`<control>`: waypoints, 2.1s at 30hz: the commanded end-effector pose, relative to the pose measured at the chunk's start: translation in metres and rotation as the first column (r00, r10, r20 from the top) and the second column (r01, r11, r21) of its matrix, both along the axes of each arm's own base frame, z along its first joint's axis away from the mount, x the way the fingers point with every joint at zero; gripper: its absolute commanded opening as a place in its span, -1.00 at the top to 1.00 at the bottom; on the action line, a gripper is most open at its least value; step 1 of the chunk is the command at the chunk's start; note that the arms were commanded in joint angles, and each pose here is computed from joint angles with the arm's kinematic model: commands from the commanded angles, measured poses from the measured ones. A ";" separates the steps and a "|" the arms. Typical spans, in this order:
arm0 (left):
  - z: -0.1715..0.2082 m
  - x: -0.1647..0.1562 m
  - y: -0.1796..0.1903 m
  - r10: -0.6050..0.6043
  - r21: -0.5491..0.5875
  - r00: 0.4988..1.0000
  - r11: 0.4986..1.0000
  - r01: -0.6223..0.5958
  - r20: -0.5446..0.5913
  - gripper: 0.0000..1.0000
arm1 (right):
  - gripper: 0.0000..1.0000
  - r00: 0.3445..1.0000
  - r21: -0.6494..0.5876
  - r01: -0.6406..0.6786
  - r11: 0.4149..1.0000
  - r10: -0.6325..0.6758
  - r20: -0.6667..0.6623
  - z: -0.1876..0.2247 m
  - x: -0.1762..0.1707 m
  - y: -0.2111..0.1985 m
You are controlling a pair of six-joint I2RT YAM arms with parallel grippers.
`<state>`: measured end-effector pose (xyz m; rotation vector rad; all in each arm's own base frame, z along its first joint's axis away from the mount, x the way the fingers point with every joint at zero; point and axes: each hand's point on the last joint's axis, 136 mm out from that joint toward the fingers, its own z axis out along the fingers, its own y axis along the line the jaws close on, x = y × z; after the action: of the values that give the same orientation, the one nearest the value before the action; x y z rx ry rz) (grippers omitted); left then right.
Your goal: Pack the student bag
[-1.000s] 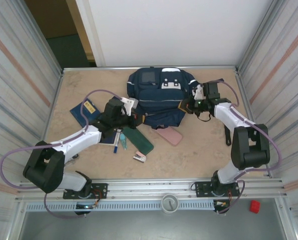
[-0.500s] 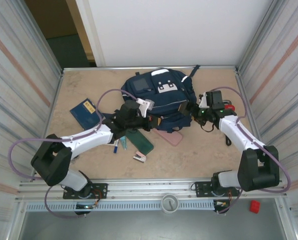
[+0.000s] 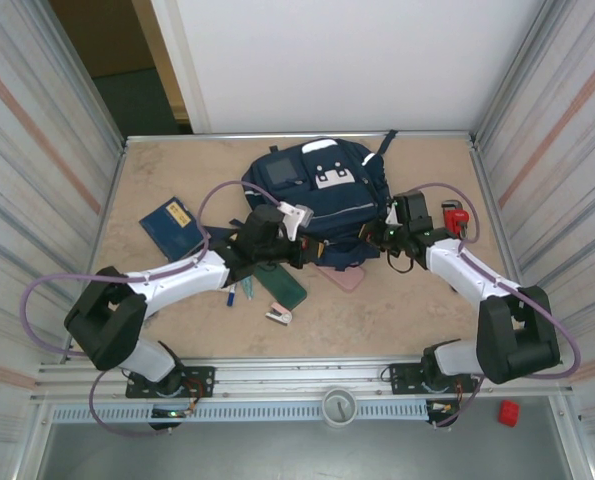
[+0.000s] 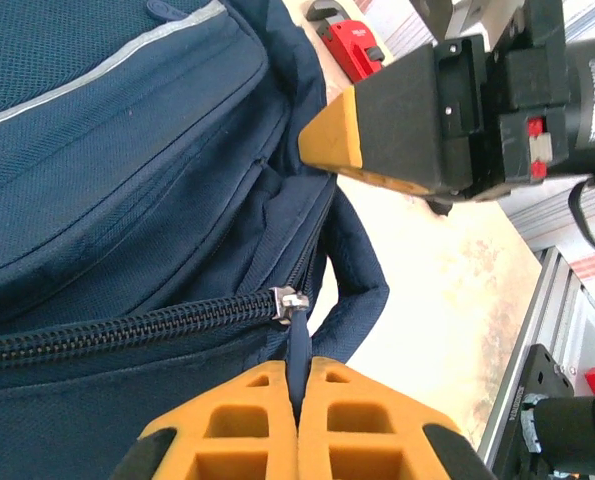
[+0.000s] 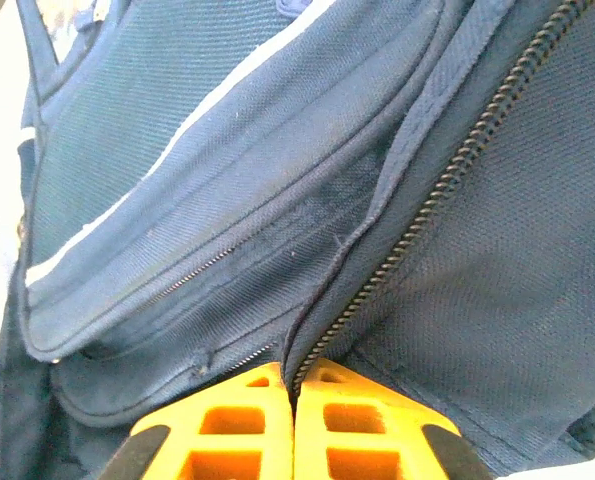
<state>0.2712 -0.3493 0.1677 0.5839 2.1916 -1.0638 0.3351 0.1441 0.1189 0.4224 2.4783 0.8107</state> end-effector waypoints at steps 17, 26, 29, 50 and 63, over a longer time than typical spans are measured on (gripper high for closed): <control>-0.001 0.033 0.095 0.153 0.051 0.988 0.987 -0.155 0.033 1.00 | 1.00 0.984 -0.062 0.177 0.982 -0.174 0.048 0.015 0.026 -0.104; 0.029 -0.001 0.032 -0.085 -0.034 0.987 0.995 0.091 0.138 1.00 | 0.84 0.996 -0.110 0.045 0.993 -0.036 0.077 0.038 0.011 -0.070; 0.018 -0.006 0.019 -0.133 0.109 0.966 0.988 0.111 0.221 0.74 | 0.85 0.998 -0.058 0.034 0.998 -0.031 0.054 0.035 0.008 -0.060; -0.052 0.005 -0.016 -0.303 0.703 0.846 0.702 -0.113 0.438 -0.23 | 0.90 0.999 -0.044 -0.006 0.999 0.008 0.051 0.035 0.015 -0.041; -0.043 0.005 -0.031 -0.328 0.682 0.820 0.725 -0.100 0.469 0.44 | 0.91 0.999 -0.042 -0.017 0.999 0.018 0.028 0.024 0.015 -0.039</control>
<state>0.2737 -0.3690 0.1043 1.2294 1.9979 0.0110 0.3408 0.0942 0.1282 0.4151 2.5119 0.7109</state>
